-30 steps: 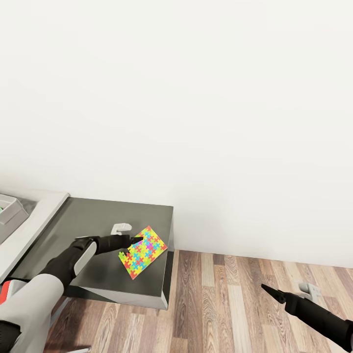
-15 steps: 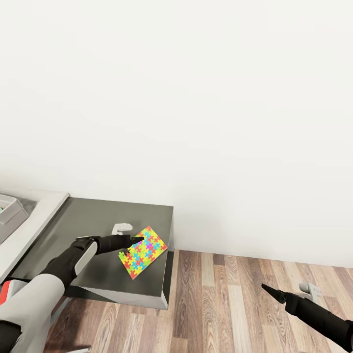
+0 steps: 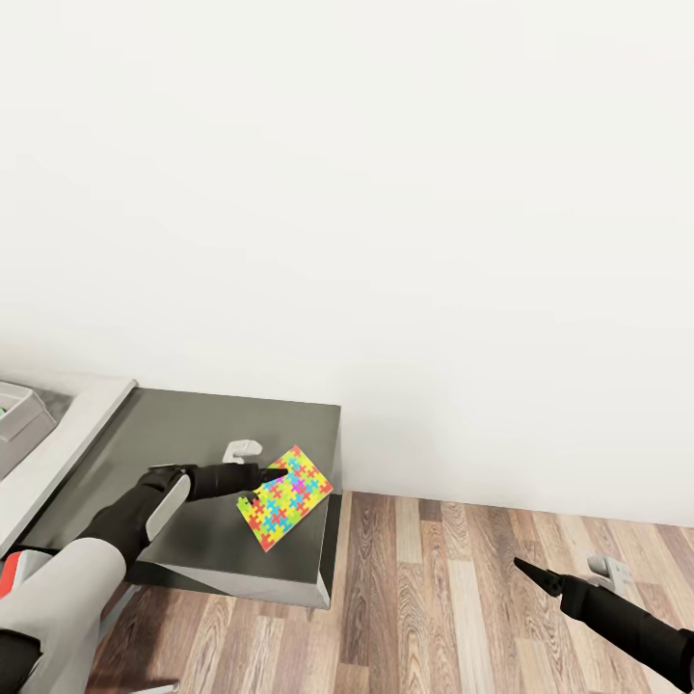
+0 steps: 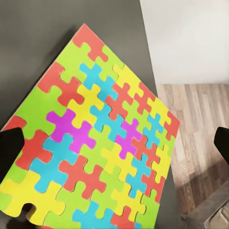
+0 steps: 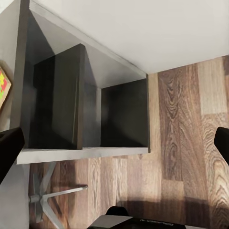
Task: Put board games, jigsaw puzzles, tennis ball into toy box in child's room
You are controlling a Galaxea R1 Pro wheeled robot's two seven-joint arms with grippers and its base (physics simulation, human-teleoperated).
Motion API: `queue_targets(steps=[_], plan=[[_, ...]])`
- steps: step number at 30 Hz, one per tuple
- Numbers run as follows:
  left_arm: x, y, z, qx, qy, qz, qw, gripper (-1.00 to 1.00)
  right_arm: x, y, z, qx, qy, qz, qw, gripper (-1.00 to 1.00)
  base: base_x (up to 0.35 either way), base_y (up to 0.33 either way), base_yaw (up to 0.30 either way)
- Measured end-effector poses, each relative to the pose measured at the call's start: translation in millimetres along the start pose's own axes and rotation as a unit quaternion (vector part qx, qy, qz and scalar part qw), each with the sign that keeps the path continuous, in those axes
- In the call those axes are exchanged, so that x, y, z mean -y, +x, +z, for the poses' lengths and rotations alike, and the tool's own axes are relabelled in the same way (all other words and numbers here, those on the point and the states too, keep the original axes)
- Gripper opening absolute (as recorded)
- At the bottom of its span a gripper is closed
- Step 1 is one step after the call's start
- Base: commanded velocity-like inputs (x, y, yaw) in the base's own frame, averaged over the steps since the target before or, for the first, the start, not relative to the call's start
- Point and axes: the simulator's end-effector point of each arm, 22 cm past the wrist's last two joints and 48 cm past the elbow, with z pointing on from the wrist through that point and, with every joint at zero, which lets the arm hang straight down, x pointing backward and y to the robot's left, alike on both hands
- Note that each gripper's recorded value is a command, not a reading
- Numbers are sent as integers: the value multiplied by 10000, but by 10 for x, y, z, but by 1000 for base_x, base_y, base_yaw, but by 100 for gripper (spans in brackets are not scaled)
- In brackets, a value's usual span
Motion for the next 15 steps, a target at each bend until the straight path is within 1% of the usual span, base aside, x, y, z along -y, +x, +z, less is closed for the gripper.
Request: queue_targets(steps=[4,6,10,15], plan=[[19,-46,-16,30,15,49,10000,100,-1,0,0,0,-1,1,10000,100,0,0,0],[47,-116,-38,76,28,126,9999,100,-1,0,0,1,-1,1,10000,100,0,0,0],[41,-280,-99,94,-15,187,9998,100,-1,0,0,1,-1,1,10000,100,0,0,0],[22,-355,-130,92,-57,221,9997,100,-1,1,0,0,-1,1,10000,100,0,0,0]])
